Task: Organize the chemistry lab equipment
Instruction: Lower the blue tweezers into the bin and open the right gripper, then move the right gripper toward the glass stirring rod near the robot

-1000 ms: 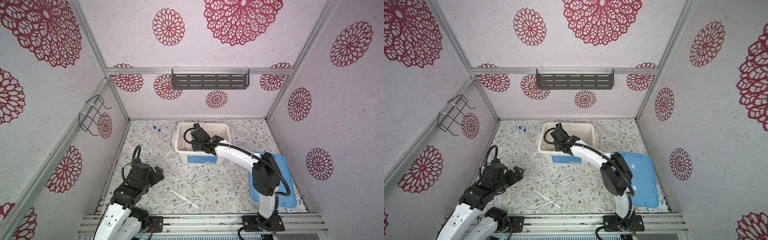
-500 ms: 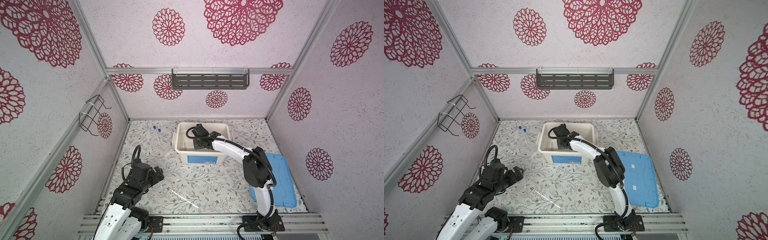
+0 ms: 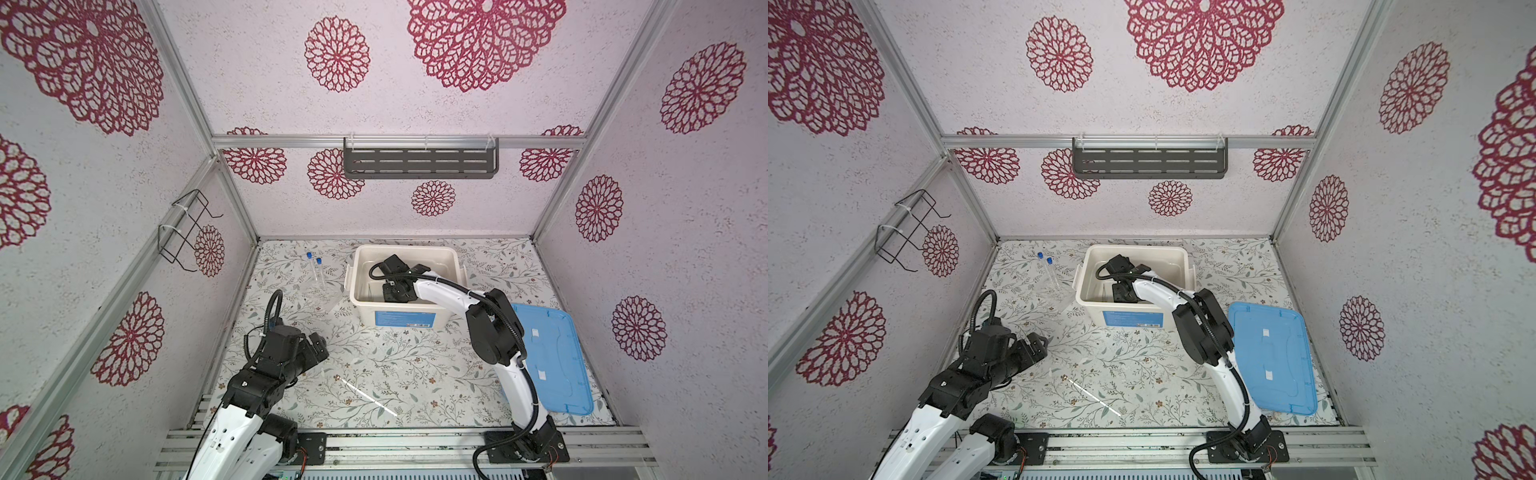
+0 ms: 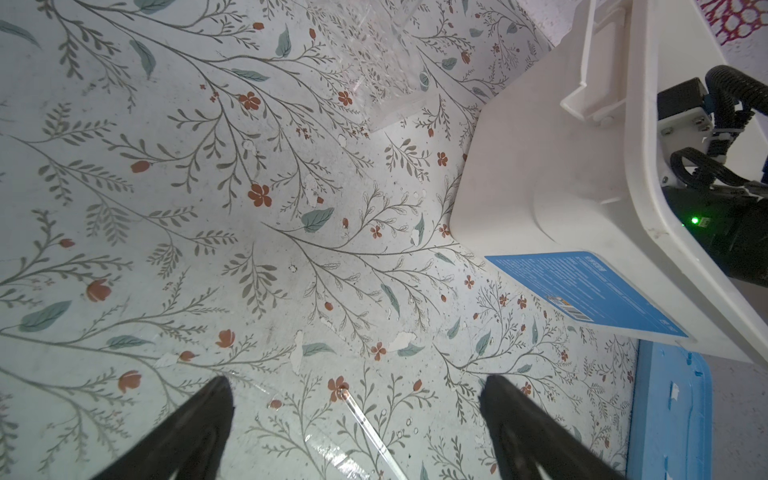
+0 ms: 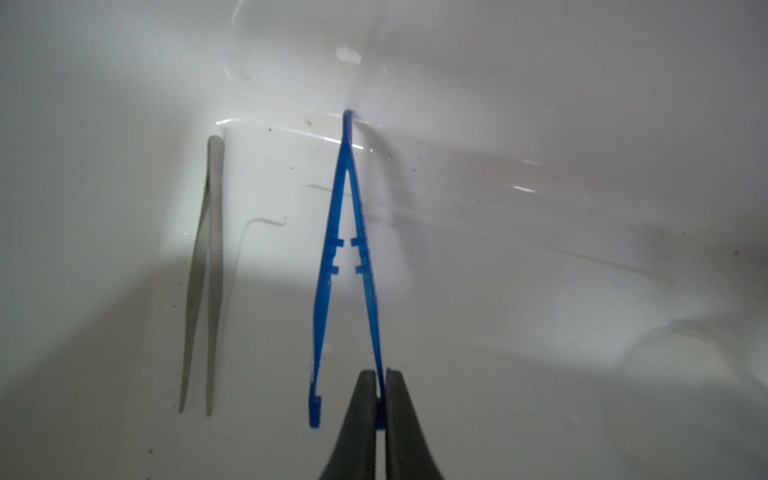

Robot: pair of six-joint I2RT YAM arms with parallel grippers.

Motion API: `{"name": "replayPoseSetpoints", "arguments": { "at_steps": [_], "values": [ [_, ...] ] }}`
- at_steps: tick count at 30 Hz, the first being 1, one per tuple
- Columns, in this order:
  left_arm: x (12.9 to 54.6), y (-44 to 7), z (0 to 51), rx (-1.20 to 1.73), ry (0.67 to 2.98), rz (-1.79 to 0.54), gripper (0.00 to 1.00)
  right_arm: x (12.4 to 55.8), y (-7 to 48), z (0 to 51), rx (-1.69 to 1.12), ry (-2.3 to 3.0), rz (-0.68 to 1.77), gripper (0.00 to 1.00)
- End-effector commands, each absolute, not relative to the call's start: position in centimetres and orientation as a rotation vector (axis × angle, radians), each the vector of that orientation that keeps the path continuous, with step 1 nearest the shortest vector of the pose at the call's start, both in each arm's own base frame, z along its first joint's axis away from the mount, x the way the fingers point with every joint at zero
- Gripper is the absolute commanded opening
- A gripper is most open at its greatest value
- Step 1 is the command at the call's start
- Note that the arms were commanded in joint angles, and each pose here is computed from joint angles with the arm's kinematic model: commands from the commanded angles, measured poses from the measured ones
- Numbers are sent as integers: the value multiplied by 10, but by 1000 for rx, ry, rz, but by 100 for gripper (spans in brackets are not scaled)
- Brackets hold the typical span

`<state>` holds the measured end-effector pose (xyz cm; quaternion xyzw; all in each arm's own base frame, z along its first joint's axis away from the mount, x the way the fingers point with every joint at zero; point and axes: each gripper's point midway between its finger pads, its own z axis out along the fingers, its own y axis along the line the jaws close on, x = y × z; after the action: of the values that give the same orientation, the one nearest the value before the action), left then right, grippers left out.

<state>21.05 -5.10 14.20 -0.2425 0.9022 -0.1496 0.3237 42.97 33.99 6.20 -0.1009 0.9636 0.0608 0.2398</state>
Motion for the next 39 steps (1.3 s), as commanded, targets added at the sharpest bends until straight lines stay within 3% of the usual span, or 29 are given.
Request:
{"name": "replayPoseSetpoints", "arguments": {
  "at_steps": [1,12,14,23,29,35,39],
  "values": [
    [214,-48,151,-656,2333,-394,97,445,346,110,-254,2528,240,19],
    [213,-50,152,-661,2329,-420,97,449,349,235,-314,2252,367,30],
    [213,-51,155,-659,2325,-433,97,440,351,259,-373,2193,410,35],
    [214,-60,153,-646,2353,-481,97,383,313,339,-431,1947,514,37],
    [211,-63,145,-650,2398,-485,97,313,318,315,-718,1969,678,32],
    [201,-61,130,-751,2527,-420,97,222,349,232,-1187,2165,531,34],
    [191,-56,118,-863,2628,-340,98,180,363,180,-1269,2294,547,36]
  ]
}}
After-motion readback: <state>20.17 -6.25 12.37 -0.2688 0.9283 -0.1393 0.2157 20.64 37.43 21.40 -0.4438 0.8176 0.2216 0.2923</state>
